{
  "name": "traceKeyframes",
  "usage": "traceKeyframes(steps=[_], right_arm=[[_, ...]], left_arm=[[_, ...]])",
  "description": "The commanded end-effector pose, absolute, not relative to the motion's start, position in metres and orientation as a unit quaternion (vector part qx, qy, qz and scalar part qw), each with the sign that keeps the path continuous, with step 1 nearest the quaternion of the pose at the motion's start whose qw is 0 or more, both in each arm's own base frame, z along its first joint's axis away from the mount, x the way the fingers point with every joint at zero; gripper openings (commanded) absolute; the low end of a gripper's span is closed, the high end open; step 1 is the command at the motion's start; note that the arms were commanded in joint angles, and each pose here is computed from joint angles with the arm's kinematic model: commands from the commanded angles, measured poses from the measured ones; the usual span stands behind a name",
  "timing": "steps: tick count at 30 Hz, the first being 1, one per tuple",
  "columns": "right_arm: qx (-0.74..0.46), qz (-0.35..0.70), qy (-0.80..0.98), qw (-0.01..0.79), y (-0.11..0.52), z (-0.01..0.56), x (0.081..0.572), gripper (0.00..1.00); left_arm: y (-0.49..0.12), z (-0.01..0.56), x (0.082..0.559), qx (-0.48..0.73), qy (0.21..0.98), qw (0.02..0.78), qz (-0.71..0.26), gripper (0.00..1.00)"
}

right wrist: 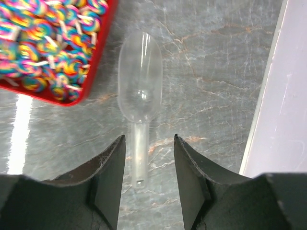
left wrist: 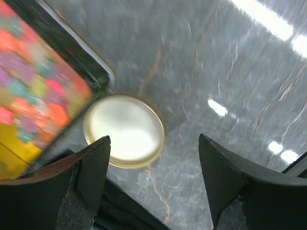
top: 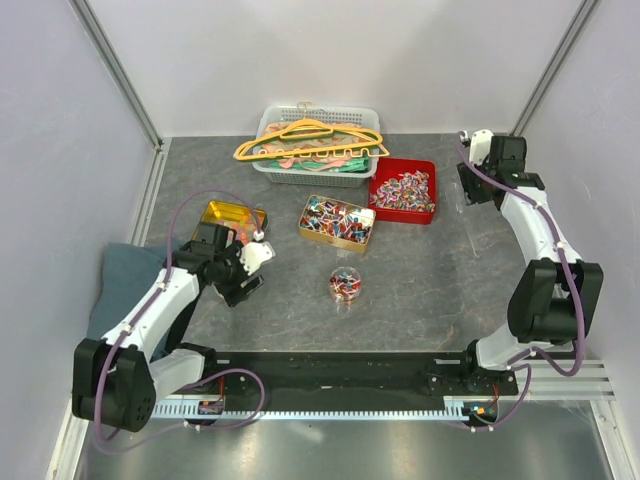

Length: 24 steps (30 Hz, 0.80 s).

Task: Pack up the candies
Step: Place the spatula at the center of the board, then pick up the bottle lid at the center of the board.

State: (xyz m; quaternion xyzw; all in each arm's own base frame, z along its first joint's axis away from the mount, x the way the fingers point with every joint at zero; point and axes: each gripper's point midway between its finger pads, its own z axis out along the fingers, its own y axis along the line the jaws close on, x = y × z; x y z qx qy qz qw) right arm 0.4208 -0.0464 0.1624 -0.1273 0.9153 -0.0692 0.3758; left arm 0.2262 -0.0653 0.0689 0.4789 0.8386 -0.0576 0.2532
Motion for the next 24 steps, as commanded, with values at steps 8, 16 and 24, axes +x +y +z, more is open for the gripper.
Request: traceKeyframes(steps=[8, 16, 24], right_arm=[[-0.132, -0.006, 0.883, 0.450, -0.013, 0.229, 0.404, 0.51], [-0.134, 0.010, 0.880, 0.456, -0.004, 0.232, 0.400, 0.51], [-0.155, 0.009, 0.871, 0.467, 0.009, 0.250, 0.397, 0.51]], left_arm=[[-0.035, 0.014, 0.214, 0.505, 0.839, 0.202, 0.006, 0.69], [-0.043, 0.008, 0.210, 0.502, 0.841, 0.202, -0.019, 0.39], [-0.042, -0.001, 0.204, 0.510, 0.840, 0.185, -0.028, 0.04]])
